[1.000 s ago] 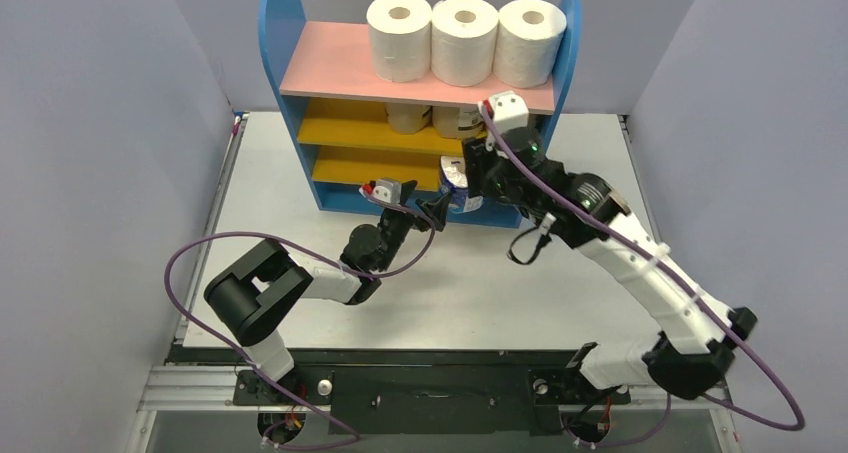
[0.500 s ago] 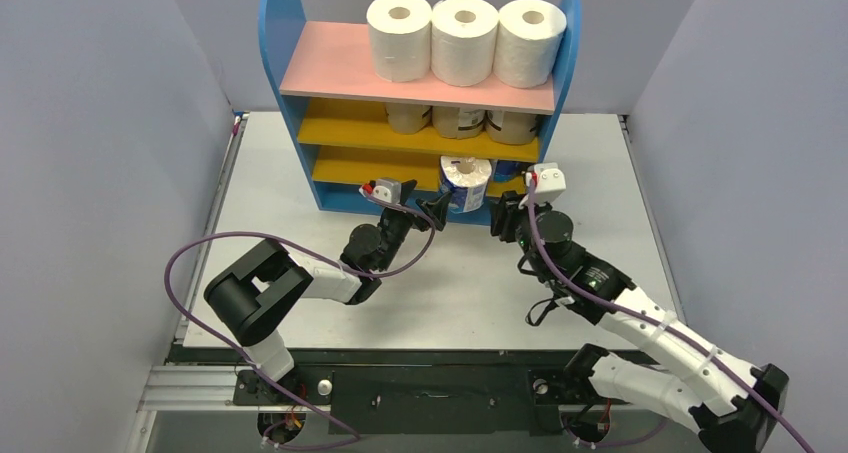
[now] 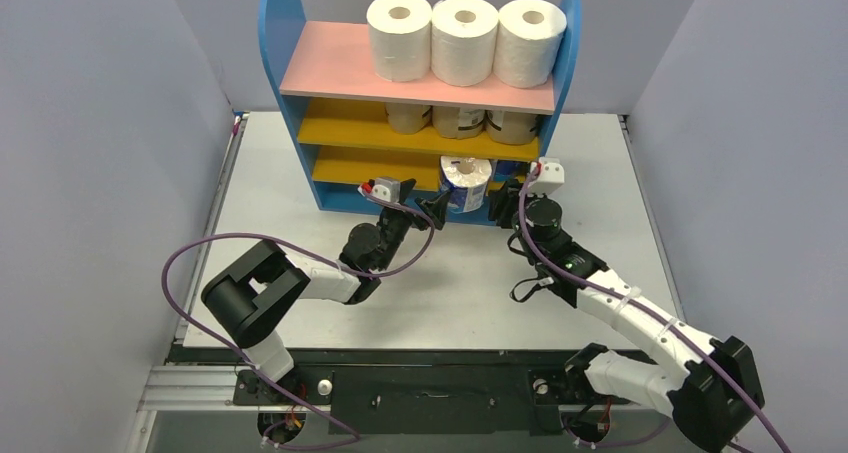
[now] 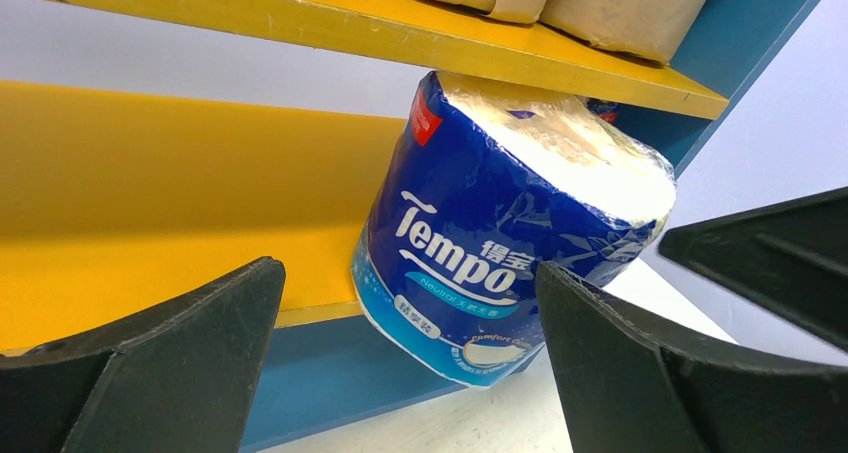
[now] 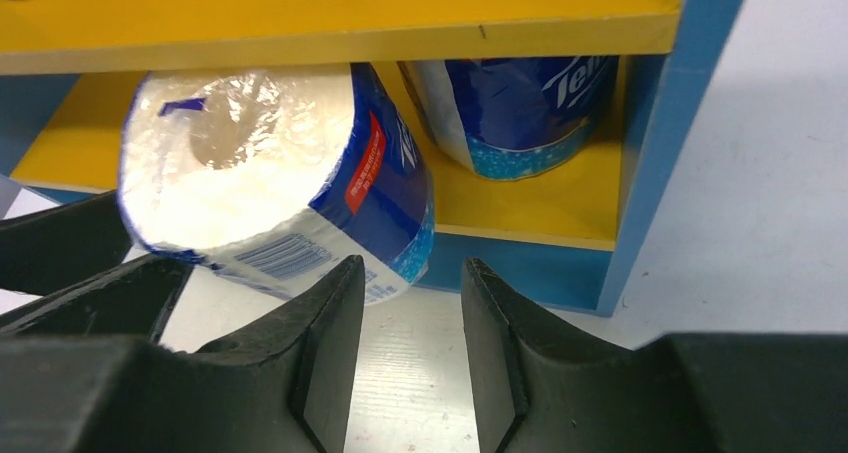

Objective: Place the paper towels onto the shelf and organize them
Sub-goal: Place the paper towel on the shelf.

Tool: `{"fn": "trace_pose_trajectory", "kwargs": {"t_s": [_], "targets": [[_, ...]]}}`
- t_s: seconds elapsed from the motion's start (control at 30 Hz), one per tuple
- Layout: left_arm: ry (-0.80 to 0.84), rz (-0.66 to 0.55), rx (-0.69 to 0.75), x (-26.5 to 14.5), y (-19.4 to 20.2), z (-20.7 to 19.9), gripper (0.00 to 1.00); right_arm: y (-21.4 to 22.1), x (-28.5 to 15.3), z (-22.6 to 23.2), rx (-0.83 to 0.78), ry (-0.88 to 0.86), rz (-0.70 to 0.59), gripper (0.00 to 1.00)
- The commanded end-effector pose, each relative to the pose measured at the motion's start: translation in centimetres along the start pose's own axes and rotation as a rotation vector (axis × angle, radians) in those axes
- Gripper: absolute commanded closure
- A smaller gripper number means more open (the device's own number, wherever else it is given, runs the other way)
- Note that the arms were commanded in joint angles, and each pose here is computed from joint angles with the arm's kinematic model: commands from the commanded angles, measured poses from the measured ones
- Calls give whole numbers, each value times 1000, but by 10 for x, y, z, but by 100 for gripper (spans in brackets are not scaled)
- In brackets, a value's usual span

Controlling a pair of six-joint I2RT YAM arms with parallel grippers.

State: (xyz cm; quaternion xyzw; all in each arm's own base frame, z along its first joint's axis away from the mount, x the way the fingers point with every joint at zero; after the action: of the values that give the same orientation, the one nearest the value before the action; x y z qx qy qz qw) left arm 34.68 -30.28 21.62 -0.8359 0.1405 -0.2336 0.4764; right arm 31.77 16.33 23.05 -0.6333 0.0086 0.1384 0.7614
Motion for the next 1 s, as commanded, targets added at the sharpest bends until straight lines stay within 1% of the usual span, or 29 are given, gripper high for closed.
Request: {"fn": "trace_pose_trajectory", "kwargs": {"t_s": [0.0,0.17,0.37,0.6,0.97], "targets": [[18,-81,-6,8,-30,-9,4,-15,15,18,51,-72,-43,63],[21,-77,0,8,-31,-9,4,-9,27,26,51,-95,-18,63],[25,-77,3,8,-31,-10,4,-12,38,33,57,-101,-18,63],[-5,-81,8,4,-34,0,4,-13,52,42,67,-118,-13,63],[-15,-78,21,-2,-39,8,4,-19,61,47,117,-112,-37,64]]}}
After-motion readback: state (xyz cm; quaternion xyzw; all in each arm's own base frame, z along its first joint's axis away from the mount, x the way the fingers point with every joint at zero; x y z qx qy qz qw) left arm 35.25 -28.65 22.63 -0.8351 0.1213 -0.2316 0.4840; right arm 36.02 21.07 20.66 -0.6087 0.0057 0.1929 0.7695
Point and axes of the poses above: each gripper's point midway between its finger pads, its own x axis out along the fingers, its own z axis along the line the jaws close on, y = z × x, the point moved 1 cm from there along -x, back along the fingers, and after that the axes turned 5 degrees about -x, right-handed, at the moved point
